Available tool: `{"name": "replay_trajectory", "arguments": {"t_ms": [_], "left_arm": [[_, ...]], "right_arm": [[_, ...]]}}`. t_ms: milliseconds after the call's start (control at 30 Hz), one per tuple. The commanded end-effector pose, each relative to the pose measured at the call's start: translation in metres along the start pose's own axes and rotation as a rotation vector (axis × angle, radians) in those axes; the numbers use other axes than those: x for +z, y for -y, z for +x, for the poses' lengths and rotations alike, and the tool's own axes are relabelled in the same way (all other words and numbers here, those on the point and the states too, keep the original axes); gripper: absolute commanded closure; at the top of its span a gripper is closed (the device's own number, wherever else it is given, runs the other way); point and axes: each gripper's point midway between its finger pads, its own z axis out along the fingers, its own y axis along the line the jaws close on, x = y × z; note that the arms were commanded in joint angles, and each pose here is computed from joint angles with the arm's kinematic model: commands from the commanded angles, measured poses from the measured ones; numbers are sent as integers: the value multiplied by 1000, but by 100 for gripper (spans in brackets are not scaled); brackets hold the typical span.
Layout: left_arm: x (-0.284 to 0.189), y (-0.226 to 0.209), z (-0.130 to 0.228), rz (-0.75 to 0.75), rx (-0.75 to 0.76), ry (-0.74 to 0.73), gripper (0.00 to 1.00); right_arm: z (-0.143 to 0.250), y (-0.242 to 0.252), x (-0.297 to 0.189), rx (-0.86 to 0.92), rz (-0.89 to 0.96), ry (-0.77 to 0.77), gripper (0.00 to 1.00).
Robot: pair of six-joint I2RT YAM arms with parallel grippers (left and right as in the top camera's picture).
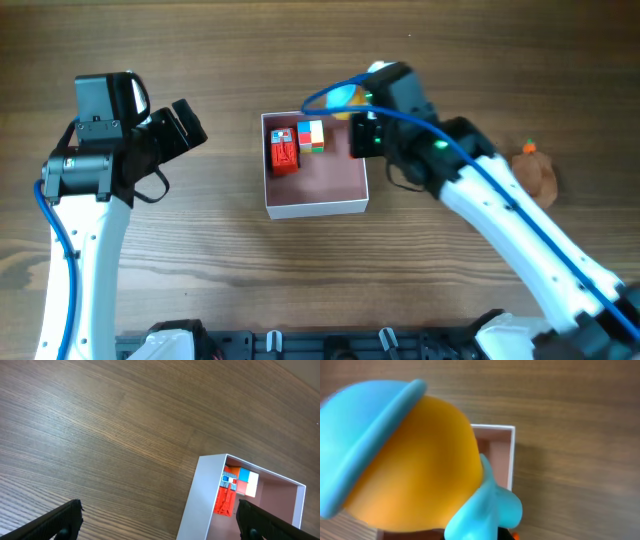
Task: Pack container
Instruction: 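Carry the duck into the box's right side and lower it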
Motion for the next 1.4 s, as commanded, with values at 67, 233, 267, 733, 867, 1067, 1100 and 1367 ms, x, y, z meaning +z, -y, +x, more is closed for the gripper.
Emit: {"name": "replay_trajectory", "arguments": {"t_ms": [67,233,267,733,867,1067,1100,1367], "left_arm": [[1,0,0,6,-1,-7,1],[1,0,0,6,-1,-7,1],[2,0,0,5,-1,-8,1],[2,0,0,5,-1,-9,1],[2,0,0,5,-1,-8,1],[2,0,0,5,0,-8,1],[2,-1,0,5,0,-8,1],[2,-1,0,5,0,-8,1]], "right_arm": [[19,10,57,71,120,-77,96],[36,18,85,72,172,-138,96],[39,19,90,84,179,-148,96],[59,25,115,107,210,-217,95],[57,23,118,109,205,-209,90],[57,18,119,116,178,-210,64],[56,18,119,116,175,-209,62],[54,14,120,116,156,-202,52]]}}
